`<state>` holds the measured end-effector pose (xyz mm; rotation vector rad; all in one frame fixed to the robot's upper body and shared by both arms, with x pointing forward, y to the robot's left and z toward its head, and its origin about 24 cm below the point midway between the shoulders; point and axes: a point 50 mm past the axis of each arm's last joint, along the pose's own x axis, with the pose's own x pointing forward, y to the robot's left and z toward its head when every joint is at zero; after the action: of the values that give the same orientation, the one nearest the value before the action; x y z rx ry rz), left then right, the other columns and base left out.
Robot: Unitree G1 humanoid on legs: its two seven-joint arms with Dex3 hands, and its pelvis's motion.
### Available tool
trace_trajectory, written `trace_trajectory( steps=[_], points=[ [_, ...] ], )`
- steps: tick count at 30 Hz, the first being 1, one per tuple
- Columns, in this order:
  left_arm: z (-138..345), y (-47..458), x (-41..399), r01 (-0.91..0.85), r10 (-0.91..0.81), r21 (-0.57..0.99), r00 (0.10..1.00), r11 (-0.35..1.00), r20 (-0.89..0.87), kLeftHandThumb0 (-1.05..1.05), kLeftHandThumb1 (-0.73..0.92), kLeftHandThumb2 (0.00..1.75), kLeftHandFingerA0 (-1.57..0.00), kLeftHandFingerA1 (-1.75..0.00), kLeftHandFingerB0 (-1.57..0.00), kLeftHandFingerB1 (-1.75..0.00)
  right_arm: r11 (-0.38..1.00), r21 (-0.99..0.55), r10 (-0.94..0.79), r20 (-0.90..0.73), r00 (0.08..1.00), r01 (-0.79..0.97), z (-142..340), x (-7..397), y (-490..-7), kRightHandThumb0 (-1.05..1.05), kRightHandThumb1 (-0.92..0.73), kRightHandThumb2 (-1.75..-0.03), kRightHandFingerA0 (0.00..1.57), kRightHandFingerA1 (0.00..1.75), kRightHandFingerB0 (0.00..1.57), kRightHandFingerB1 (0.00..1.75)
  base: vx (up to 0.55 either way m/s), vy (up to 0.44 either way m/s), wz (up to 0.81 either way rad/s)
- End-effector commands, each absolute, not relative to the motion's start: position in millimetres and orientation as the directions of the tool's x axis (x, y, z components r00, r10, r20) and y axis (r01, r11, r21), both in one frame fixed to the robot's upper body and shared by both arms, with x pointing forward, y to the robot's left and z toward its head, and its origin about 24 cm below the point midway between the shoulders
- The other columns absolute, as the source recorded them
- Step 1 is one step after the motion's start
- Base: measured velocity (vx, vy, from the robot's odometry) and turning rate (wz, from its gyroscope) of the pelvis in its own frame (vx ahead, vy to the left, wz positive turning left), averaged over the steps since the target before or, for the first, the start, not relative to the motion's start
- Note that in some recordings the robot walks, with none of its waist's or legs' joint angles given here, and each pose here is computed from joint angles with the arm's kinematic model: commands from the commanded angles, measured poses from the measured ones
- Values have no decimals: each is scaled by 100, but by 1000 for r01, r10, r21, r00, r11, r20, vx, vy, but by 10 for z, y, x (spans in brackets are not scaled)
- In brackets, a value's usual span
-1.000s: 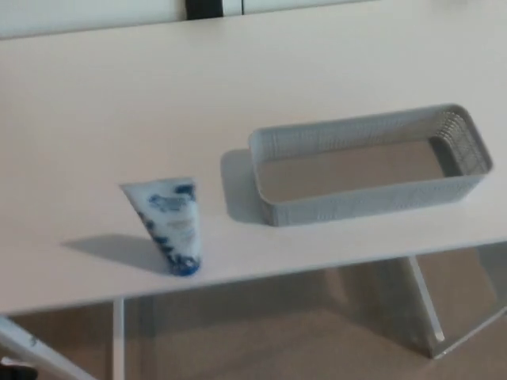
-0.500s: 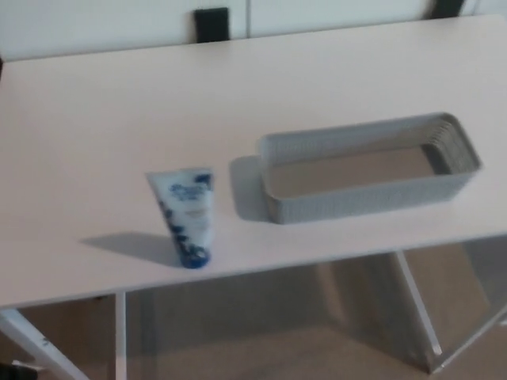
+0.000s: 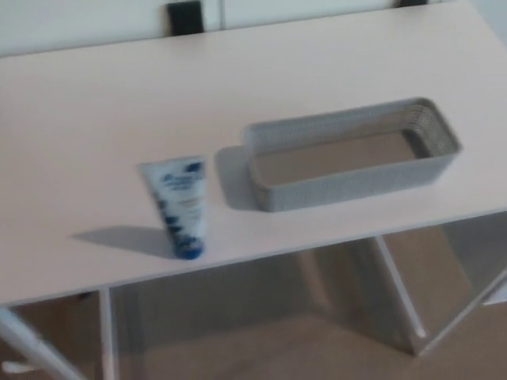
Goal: The robot walks towards a table in front, picks a shampoo with left hand and puts it in a small grey container
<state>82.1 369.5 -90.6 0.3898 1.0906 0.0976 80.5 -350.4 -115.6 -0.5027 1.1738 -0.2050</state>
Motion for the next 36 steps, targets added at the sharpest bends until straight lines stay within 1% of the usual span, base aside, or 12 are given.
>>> trace_trajectory(
  steps=[1,7,8,9,12,13,24,26,27,30,31,36],
  points=[
    [-210,3914,740,-36,231,305,740,952,-632,-44,21,127,-49,-95,-12,-72,871,-487,-425,-816,392,-69,-1116,844,-3557,-28,-51,-55,78,48,62,42,3,128,27],
    [3,3858,953,-58,221,302,812,951,-540,-46,32,125,-55,-98,-7,-70,871,-485,-422,-822,383,-83,-1122,823,-3556,-33,-53,-55,76,46,59,41,-7,45,6],
    [-38,3870,952,-66,232,304,801,950,-551,-43,3,154,-41,-138,-12,-105,871,-485,-421,-823,382,-85,-1125,814,-3555,-33,-53,-55,77,46,60,41,0,0,0],
    [-126,3867,953,-76,248,306,779,949,-576,-44,11,130,-46,-99,-13,-77,871,-484,-421,-823,383,-84,-1124,814,-3556,-31,-54,-55,77,46,61,41,-97,-37,-1],
    [-175,3826,878,-70,251,305,754,950,-608,-35,20,131,-45,-96,-7,-70,875,-477,-415,-830,373,-89,-1161,774,-3510,-31,-54,-55,77,46,61,41,-1,-31,0],
    [-215,3797,864,-65,247,301,745,951,-620,-24,9,163,-48,-118,-12,-82,876,-475,-413,-831,373,-88,-1162,765,-3509,-31,-54,-55,78,47,61,41,13,-93,-3],
    [-399,3624,863,-13,213,295,721,955,-659,-29,18,134,-48,-98,-3,-69,876,-474,-416,-834,362,-85,-1171,713,-3511,-31,-53,-54,78,46,61,40,0,0,0],
    [-356,3619,855,-158,286,270,788,950,-545,-64,9,166,-13,-114,0,-44,876,-475,-416,-833,365,-86,-1175,696,-3508,-30,-52,-56,78,47,62,42,0,0,0],
    [-320,3609,853,-231,330,253,809,940,-487,-77,30,146,0,-70,0,0,876,-476,-417,-833,364,-84,-1171,692,-3515,-30,-52,-56,79,47,62,42,0,0,0],
    [38,3580,969,-367,428,259,870,894,-245,-95,66,100,0,-39,0,0,872,-479,-416,-832,366,-97,-1160,702,-3529,-32,-53,-55,80,47,61,41,0,0,0],
    [195,3561,1062,-373,417,239,893,896,-170,-104,62,127,0,-59,0,-39,871,-481,-415,-831,370,-102,-1158,722,-3527,-31,-53,-55,81,47,61,41,0,0,0],
    [989,3372,1523,-261,229,167,955,951,188,-105,57,114,0,-59,0,-46,876,-473,-407,-831,379,-95,-1161,781,-3503,-32,-53,-55,77,46,60,41,0,0,0]
  ],
)
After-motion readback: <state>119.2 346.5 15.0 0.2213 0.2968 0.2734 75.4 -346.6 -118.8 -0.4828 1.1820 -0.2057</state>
